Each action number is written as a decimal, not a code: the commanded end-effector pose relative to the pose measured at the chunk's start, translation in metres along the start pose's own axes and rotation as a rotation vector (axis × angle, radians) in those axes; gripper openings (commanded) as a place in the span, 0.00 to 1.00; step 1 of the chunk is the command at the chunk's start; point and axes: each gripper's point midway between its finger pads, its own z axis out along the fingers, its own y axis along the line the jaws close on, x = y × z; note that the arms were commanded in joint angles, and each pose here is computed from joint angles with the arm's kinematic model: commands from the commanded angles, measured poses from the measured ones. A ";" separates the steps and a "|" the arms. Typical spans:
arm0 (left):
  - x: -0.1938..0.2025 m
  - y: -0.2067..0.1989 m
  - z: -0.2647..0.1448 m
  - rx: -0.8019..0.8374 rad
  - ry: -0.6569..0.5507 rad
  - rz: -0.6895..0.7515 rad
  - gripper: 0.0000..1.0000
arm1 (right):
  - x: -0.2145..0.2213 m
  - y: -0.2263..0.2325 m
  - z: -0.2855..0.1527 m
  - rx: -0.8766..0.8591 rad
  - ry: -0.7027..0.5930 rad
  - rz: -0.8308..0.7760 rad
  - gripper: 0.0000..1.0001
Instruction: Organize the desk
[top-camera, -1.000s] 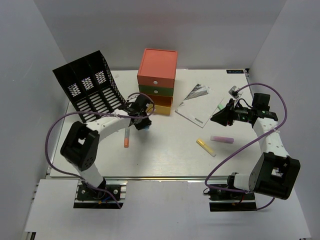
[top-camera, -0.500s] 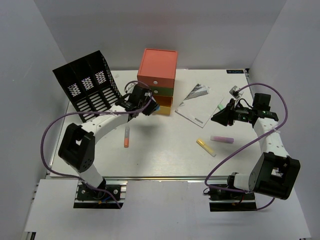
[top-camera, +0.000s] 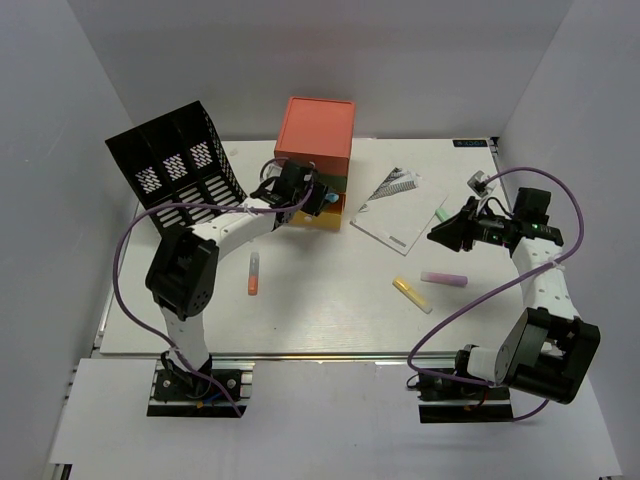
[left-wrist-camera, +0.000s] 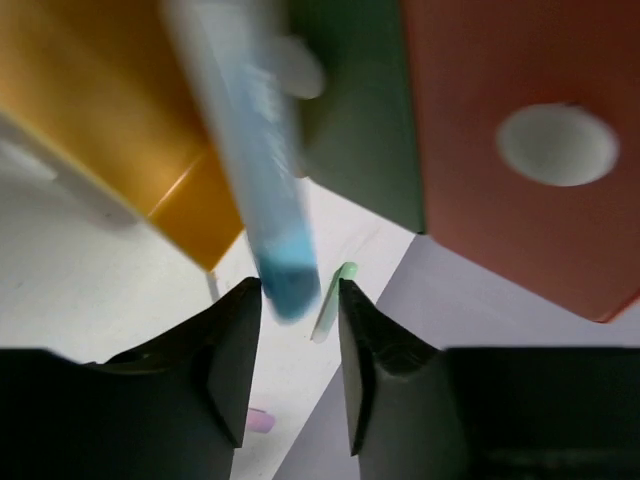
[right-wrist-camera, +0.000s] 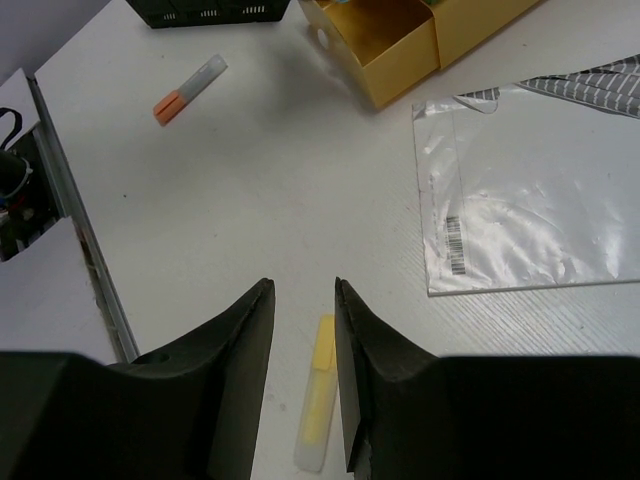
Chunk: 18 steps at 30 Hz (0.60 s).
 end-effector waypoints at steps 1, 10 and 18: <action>-0.010 -0.035 -0.010 0.078 -0.030 -0.030 0.49 | -0.012 0.008 -0.005 -0.021 -0.030 -0.035 0.37; 0.000 -0.034 -0.021 0.135 0.028 -0.017 0.49 | -0.010 0.007 -0.004 -0.025 -0.028 -0.022 0.37; 0.011 -0.023 -0.105 0.400 0.145 0.378 0.17 | 0.012 0.001 -0.004 0.014 0.125 -0.131 0.46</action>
